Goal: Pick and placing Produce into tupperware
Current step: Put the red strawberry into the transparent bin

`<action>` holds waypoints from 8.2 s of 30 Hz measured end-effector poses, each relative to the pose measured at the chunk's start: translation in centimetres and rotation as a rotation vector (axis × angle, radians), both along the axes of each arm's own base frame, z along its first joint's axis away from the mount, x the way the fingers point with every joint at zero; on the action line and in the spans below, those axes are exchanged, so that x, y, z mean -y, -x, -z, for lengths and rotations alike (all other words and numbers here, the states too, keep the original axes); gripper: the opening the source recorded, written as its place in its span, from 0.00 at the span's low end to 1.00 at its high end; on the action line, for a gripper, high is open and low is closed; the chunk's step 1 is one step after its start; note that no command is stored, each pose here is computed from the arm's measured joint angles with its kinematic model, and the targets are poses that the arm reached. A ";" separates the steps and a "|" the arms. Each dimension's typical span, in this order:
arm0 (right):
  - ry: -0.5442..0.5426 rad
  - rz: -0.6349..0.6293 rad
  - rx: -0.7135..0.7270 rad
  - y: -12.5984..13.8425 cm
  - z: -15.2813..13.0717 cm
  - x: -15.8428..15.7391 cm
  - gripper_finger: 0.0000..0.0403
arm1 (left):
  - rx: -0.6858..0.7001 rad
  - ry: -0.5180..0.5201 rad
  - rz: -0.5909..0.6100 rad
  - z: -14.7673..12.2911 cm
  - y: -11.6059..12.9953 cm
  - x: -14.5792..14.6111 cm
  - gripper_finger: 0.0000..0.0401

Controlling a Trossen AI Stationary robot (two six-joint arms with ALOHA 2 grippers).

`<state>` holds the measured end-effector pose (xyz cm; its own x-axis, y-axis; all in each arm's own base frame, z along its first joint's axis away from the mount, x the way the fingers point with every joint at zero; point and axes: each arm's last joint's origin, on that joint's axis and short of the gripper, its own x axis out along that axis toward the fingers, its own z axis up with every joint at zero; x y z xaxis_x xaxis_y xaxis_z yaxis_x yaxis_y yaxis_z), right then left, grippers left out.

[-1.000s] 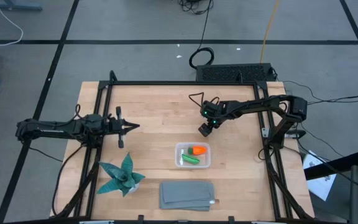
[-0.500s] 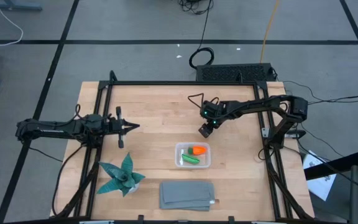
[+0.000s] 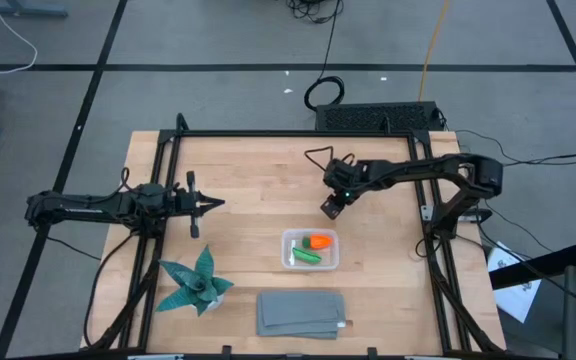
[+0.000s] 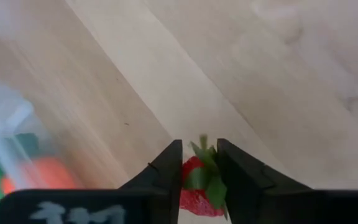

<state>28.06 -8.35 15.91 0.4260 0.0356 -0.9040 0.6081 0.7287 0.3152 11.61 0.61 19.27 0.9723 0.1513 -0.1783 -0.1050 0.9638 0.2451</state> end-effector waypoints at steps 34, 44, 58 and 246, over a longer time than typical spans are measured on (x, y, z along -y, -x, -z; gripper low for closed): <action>0.130 -0.349 -0.149 4.2 -3.8 -2.2 0.22 | 0.002 0.014 -0.002 0.0 0.0 0.0 0.00; 0.011 -0.424 -0.003 6.0 -7.0 -5.0 0.60 | 0.004 0.023 -0.004 0.0 0.0 0.0 0.00; -0.056 -0.424 -0.105 6.8 -3.7 -7.8 0.84 | 0.005 0.029 -0.004 0.0 0.0 0.0 0.00; 0.192 -0.819 0.330 -8.4 -1.5 -10.1 0.33 | 0.007 0.040 -0.007 0.0 0.0 0.0 0.00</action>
